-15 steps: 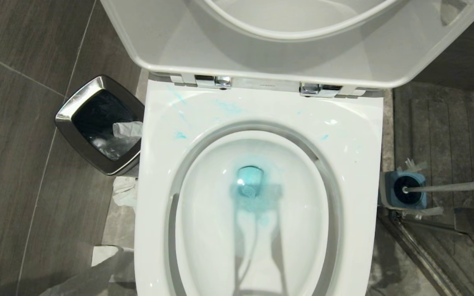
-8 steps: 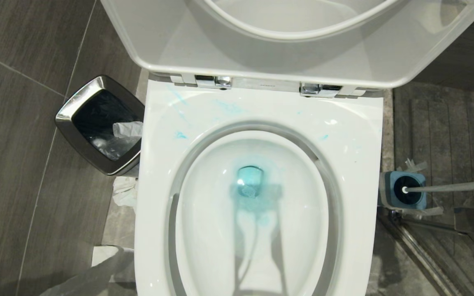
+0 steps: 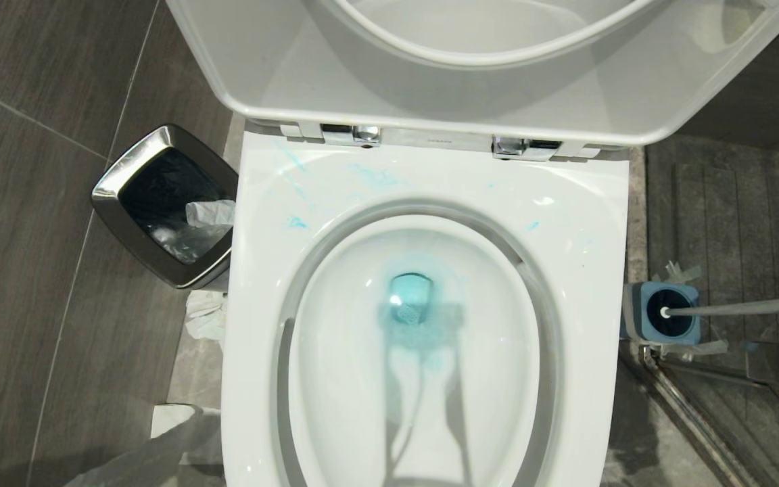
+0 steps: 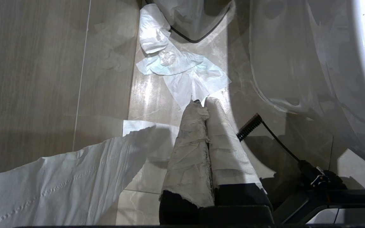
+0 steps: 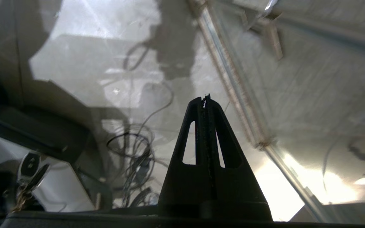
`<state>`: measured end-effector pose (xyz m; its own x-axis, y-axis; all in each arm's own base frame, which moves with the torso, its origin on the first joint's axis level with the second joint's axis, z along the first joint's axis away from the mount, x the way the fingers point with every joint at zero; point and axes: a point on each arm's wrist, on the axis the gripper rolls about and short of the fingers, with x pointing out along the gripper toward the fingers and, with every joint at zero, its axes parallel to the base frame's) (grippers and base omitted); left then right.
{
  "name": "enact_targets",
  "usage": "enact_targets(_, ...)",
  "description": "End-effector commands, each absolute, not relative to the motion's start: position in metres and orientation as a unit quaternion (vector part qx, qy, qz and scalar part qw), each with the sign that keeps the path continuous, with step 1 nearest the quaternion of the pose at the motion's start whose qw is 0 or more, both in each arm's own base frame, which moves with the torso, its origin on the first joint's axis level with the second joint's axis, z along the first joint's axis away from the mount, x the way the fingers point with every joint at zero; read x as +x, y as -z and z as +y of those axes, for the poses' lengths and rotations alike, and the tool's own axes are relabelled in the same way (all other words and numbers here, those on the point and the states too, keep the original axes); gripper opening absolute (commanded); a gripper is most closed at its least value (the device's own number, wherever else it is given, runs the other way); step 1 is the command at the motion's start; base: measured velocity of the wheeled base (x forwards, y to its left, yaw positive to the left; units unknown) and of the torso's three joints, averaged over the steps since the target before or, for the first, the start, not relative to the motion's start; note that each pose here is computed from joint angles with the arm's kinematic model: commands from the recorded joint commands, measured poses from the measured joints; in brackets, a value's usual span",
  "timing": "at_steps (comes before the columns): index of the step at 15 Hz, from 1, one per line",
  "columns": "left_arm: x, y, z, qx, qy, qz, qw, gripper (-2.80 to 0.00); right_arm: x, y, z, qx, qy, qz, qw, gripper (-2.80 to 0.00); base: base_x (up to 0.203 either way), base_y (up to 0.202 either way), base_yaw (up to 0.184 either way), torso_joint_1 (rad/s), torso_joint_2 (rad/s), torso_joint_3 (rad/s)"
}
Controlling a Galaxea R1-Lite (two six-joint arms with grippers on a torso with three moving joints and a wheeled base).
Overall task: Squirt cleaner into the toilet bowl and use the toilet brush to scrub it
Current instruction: Scrub the toilet bowl
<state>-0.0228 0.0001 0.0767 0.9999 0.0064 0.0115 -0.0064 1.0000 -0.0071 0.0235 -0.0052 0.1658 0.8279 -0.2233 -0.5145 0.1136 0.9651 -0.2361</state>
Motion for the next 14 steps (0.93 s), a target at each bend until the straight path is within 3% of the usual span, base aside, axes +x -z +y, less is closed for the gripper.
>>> enact_targets(1, -0.022, -0.075, 0.000, -0.004, -0.003, -0.002, 1.000, -2.80, 0.026, -0.157, -0.006, -0.093, 0.095, 0.303, 0.944, -2.80, 0.000, 0.000, 0.000, 0.000, 0.00, 0.000)
enact_targets(3, -0.022, -0.075, 0.000, -0.004, -0.003, -0.002, 1.000, -2.80, 0.034, -0.137, -0.007, -0.093, 0.094, 0.334, 0.933, -2.80, 0.000, 0.000, 0.000, 0.000, 0.00, 0.000)
enact_targets(7, -0.022, -0.075, 0.000, -0.004, -0.004, -0.002, 1.000, -2.80, 0.059, -0.104, -0.010, -0.102, 0.099, 0.254, 0.957, -2.80, 0.000, 0.000, 0.000, 0.000, 0.00, 0.000)
enact_targets(10, -0.022, -0.075, 0.000, -0.004, -0.004, -0.002, 1.000, -2.80, 0.069, -0.102, -0.010, -0.114, 0.085, 0.210, 0.967, -2.80, 0.000, 0.000, 0.000, 0.000, 0.00, 0.000)
enact_targets(14, -0.022, -0.075, 0.000, -0.004, -0.004, -0.002, 1.000, -2.80, 0.090, -0.100, -0.019, -0.094, 0.093, 0.238, 0.962, -2.80, 0.000, 0.000, 0.000, 0.000, 0.00, 0.000)
